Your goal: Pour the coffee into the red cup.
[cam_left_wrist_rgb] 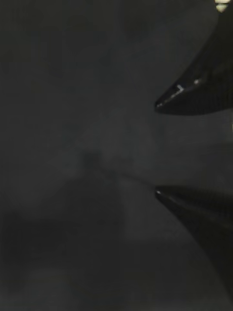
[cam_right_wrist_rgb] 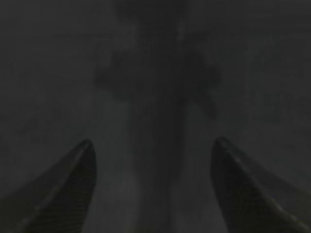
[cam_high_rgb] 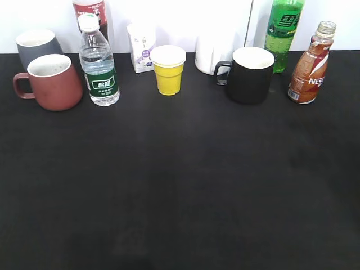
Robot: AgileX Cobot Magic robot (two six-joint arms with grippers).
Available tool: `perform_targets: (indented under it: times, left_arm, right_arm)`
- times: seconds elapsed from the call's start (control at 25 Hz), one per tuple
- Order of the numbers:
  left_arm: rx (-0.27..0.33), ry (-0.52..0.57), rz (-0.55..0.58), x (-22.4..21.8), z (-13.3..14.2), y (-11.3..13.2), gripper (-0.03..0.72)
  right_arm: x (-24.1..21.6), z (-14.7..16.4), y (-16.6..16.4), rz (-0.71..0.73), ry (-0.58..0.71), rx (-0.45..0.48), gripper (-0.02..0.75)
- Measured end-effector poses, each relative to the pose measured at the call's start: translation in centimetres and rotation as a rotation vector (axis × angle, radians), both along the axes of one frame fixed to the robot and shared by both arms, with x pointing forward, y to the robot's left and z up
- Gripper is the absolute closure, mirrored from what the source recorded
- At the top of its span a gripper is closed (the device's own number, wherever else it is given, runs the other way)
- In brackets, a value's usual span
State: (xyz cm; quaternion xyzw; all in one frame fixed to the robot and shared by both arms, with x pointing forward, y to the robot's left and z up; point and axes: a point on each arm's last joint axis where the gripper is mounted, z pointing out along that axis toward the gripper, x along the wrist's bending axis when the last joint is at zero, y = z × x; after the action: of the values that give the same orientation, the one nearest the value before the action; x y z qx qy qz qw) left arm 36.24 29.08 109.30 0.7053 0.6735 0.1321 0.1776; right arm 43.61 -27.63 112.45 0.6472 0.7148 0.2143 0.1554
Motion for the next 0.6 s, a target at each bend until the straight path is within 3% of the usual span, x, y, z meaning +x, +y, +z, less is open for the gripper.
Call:
perform_targets:
  times: [0.16,0.28,0.4,0.52,0.6]
  left_arm:
    - [-0.022,-0.307,-0.002,-6.6,2.8,0.2,0.326]
    - [-0.024,-0.44,-0.001,-10.0,2.8,0.4,0.326]
    - [-0.026,-0.475,-0.001,-11.7,0.9,0.5,0.326]
    - [-0.024,-0.438,-0.001,-11.9,-2.1,0.5,0.326]
    - [-0.023,-0.425,0.001,-11.4,-3.2,0.5,0.326]
  right_arm:
    - [-7.7,3.0,-0.6,0.001,-0.156,0.016,0.168]
    - [-12.5,1.0,-1.0,-0.011,-0.27,0.036,0.168]
    - [-15.8,-2.9,-1.3,-0.016,-0.378,0.047,0.168]
    - [-16.9,-6.7,-1.4,-0.018,-0.359,0.044,0.168]
    - [-16.8,-7.3,-1.4,-0.019,-0.345,0.04,0.168]
